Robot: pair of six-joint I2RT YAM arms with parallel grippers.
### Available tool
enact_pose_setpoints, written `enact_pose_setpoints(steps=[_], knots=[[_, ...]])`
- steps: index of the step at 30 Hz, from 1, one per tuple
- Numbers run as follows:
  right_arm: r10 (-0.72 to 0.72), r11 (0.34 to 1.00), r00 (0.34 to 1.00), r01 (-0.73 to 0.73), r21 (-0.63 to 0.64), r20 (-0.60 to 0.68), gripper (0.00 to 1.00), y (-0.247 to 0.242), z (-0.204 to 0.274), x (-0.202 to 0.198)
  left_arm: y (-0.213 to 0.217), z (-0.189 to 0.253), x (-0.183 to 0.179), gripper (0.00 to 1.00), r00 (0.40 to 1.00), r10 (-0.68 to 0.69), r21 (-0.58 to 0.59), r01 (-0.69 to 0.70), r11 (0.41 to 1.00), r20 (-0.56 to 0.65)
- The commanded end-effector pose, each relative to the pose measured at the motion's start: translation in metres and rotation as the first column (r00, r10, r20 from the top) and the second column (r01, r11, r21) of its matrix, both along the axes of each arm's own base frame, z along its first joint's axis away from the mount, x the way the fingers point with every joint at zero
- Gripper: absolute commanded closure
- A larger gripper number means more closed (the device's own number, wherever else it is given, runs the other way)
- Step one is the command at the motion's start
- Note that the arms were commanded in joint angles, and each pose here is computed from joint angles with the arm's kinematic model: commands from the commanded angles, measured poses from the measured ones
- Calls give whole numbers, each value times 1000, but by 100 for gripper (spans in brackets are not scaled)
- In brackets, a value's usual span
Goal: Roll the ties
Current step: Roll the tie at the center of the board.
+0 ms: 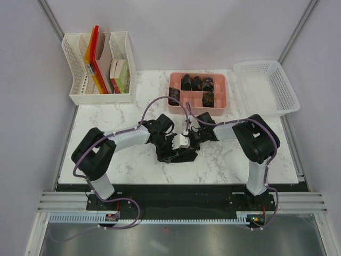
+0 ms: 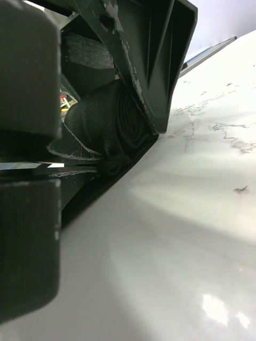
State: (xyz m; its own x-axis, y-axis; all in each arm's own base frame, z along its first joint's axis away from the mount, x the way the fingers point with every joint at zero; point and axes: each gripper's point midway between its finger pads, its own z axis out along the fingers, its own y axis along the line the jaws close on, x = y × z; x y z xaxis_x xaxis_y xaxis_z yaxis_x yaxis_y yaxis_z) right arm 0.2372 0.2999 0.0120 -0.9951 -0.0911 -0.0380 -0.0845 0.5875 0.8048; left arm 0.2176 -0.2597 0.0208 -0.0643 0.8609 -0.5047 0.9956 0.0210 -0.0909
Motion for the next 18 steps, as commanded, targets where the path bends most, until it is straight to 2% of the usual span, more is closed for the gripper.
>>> enact_pose_setpoints(steps=[1,18], knots=[[-7,986,1000,9,-164,15,100,-19,-44,-1,-8,19,-3,28,1000,-7,-98,9,995,23],[-21,987,1000,23,-161,14,100,-17,-46,-2,-19,2,19,22,997,30,-85,-24,996,72]])
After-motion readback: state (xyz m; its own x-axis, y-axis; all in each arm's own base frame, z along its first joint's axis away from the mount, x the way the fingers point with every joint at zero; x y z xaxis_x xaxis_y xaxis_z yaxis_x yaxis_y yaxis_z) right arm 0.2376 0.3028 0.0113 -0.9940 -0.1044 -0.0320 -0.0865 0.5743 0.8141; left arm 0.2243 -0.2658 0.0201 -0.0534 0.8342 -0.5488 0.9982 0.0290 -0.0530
